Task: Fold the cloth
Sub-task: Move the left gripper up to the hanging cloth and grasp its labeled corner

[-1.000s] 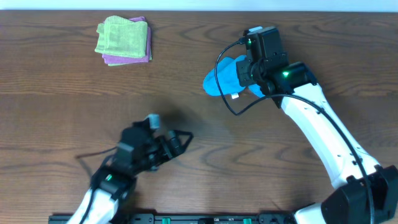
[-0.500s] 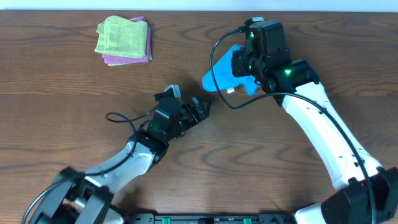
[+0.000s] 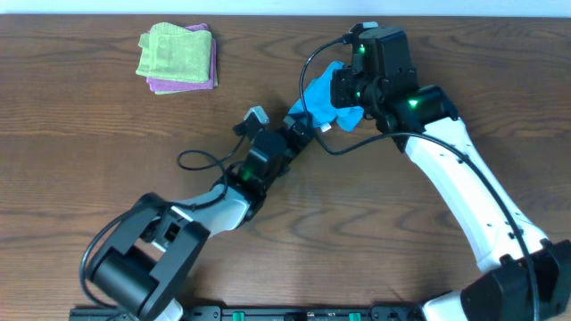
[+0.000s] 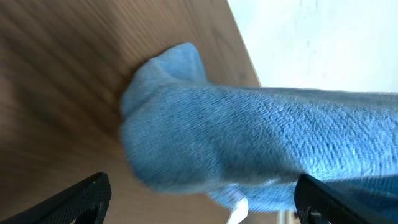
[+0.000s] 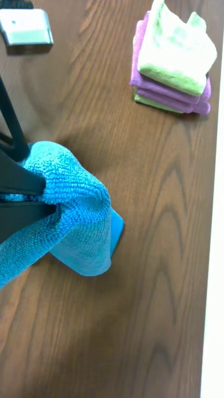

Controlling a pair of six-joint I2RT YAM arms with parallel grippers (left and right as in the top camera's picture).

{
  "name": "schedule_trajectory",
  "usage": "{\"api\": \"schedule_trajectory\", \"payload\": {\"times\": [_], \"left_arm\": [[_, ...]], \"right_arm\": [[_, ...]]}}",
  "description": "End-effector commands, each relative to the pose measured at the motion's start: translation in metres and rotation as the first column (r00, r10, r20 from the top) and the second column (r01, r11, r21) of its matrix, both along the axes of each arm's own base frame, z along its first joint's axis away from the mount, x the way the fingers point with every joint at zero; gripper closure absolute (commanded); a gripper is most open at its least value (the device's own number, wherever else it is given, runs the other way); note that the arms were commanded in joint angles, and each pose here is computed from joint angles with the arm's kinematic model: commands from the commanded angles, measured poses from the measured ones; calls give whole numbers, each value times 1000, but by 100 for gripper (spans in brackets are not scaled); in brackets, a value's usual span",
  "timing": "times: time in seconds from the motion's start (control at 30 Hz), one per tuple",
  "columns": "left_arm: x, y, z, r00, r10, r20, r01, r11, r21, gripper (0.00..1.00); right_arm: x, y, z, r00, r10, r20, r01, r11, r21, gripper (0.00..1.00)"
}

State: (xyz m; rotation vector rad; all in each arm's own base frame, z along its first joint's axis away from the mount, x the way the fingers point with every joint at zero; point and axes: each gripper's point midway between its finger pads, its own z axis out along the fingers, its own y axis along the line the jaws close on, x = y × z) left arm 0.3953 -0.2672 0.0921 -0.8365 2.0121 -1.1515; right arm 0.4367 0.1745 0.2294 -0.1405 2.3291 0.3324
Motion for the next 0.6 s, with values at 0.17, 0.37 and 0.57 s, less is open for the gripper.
{"api": "schedule_trajectory", "payload": {"times": [0.17, 0.37, 0.57], "left_arm": [[26, -7, 17, 990, 135, 28, -133, 988, -74, 5], [28, -11, 20, 983, 184, -7, -183, 973, -138, 5], [27, -2, 14, 967, 254, 3, -253, 963, -93, 5]], "right_arm": [[2, 5, 18, 999, 0, 37, -1, 999, 32, 99], [3, 5, 19, 999, -1, 41, -1, 999, 35, 98], [2, 9, 23, 999, -8, 48, 5, 998, 60, 99]]}}
